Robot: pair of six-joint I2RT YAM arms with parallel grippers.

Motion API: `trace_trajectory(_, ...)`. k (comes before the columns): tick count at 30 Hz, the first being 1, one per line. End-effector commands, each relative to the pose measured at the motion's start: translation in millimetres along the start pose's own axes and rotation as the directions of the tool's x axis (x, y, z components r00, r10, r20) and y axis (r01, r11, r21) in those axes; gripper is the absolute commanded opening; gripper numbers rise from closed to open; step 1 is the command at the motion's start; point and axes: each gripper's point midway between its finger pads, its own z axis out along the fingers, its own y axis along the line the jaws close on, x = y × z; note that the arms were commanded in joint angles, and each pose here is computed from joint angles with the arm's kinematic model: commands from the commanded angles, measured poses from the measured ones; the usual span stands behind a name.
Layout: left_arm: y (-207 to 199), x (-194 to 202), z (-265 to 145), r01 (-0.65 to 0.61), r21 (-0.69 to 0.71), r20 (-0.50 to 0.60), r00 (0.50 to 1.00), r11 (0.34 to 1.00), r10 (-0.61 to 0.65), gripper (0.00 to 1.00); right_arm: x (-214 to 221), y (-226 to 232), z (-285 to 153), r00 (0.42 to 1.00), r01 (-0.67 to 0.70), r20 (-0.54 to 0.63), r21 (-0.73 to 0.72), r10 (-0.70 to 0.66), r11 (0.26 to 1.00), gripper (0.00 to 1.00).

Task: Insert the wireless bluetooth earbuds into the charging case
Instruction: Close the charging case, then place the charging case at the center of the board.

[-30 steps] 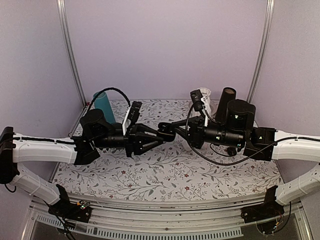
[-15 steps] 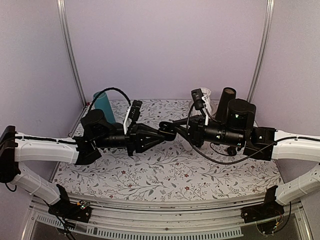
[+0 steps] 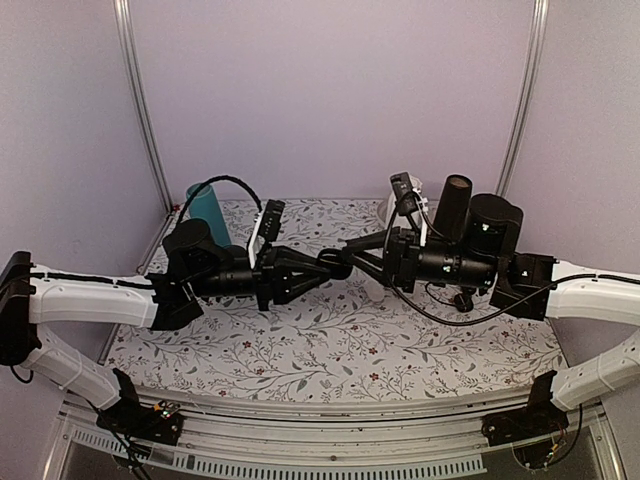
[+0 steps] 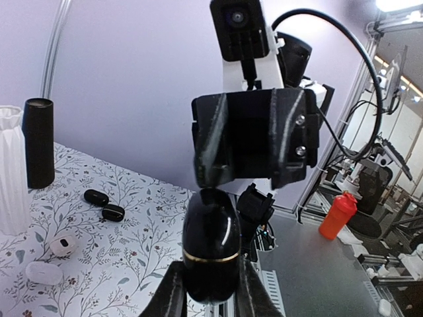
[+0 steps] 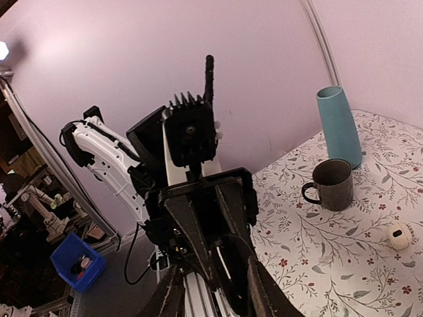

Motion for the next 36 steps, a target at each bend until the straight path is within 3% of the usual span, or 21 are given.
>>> trace_trajectory(1,5,-3,-1,-0.017,-0.030,0.014,1.000,0.999,0.018,0.00,1,32,-2,0.999,-0.017,-0.038,-0.177,0.011,0.984,0.33)
trace_trajectory(5,10,-2,-2,-0.011,-0.051,0.014,1.000,0.999,0.011,0.00,5,28,-1,0.999,-0.024,-0.049,-0.164,0.016,0.986,0.33)
trace_trajectory(11,38,8,-9,0.033,-0.176,-0.005,0.999,0.984,-0.034,0.00,-3,1,-11,1.000,-0.024,0.011,-0.014,0.024,1.000,0.40)
trace_trajectory(20,107,66,-20,0.167,-0.405,-0.105,0.968,0.899,-0.227,0.00,-6,-52,-52,0.989,-0.069,0.147,0.289,0.027,0.955,0.68)
trace_trajectory(27,160,113,-9,0.230,-0.517,-0.189,0.909,0.825,-0.372,0.04,1,-62,-61,0.986,-0.102,0.161,0.334,0.050,0.937,0.82)
trace_trajectory(36,225,154,-2,0.279,-0.608,-0.227,0.836,0.743,-0.499,0.09,3,-63,-67,0.986,-0.105,0.156,0.343,0.053,0.933,0.85)
